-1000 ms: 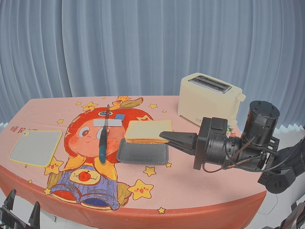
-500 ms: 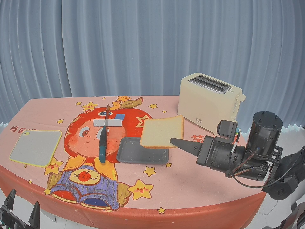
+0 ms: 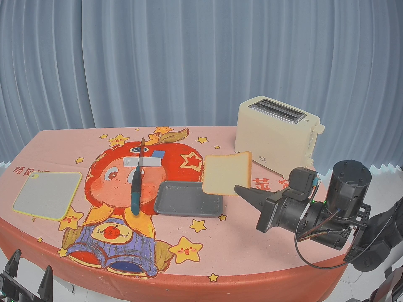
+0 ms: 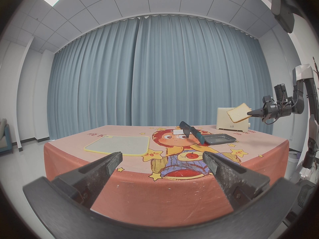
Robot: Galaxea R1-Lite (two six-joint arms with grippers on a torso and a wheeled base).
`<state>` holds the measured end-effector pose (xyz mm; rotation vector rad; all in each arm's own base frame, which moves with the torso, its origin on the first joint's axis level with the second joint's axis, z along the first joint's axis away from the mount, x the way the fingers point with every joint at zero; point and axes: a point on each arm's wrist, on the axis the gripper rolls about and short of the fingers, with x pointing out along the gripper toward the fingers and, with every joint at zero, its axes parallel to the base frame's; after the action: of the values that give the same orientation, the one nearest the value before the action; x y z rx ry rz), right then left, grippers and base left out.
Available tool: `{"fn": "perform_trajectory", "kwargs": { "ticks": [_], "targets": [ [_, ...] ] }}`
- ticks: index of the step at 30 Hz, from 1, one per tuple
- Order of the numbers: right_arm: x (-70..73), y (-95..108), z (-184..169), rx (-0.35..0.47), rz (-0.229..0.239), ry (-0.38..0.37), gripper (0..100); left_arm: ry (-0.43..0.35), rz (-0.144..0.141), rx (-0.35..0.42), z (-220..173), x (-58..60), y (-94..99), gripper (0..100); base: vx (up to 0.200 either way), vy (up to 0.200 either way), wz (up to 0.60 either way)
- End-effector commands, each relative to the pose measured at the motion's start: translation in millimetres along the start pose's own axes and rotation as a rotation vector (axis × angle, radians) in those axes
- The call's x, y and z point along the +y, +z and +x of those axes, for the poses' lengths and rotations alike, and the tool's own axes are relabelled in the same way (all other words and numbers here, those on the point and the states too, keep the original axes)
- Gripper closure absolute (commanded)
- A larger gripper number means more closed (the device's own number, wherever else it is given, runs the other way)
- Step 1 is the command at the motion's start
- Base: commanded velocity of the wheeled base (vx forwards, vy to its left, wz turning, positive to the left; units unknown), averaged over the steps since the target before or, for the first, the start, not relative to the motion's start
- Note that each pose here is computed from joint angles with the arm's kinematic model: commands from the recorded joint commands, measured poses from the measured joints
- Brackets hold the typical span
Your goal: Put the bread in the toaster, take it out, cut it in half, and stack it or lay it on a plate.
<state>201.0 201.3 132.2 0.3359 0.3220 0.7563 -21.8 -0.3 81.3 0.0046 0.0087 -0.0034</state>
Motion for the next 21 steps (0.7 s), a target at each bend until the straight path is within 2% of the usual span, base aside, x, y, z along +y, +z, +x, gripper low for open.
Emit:
{"fn": "perform_trajectory", "kwargs": {
  "ticks": [1,2,4,6,7,21],
  "targets": [
    [-8.7,-21,3,0.030,-0.070,-0.025,100,-0.001,0.000,0.019,1,0.0,-4.8,0,0.000,0.000,0.00],
    [-14.6,-28,6,0.002,-0.150,-0.023,100,0.000,0.000,0.019,1,0.0,-4.8,0,0.000,0.000,0.00],
    [-23.0,-35,12,-0.036,-0.235,-0.027,100,0.000,0.000,0.019,1,0.0,-4.8,0,0.000,0.000,0.00],
    [-25.4,-36,13,-0.042,-0.247,-0.031,100,0.000,0.000,0.020,1,0.0,-5.0,0,0.000,0.000,0.00],
    [-33.6,-41,20,-0.088,-0.309,-0.039,100,0.000,0.000,0.019,1,0.0,-4.8,0,0.000,0.000,0.00],
    [-33.3,-34,16,-0.104,-0.314,-0.035,100,0.000,0.000,0.019,1,0.0,-4.8,0,0.000,0.000,0.00]
  ]
}}
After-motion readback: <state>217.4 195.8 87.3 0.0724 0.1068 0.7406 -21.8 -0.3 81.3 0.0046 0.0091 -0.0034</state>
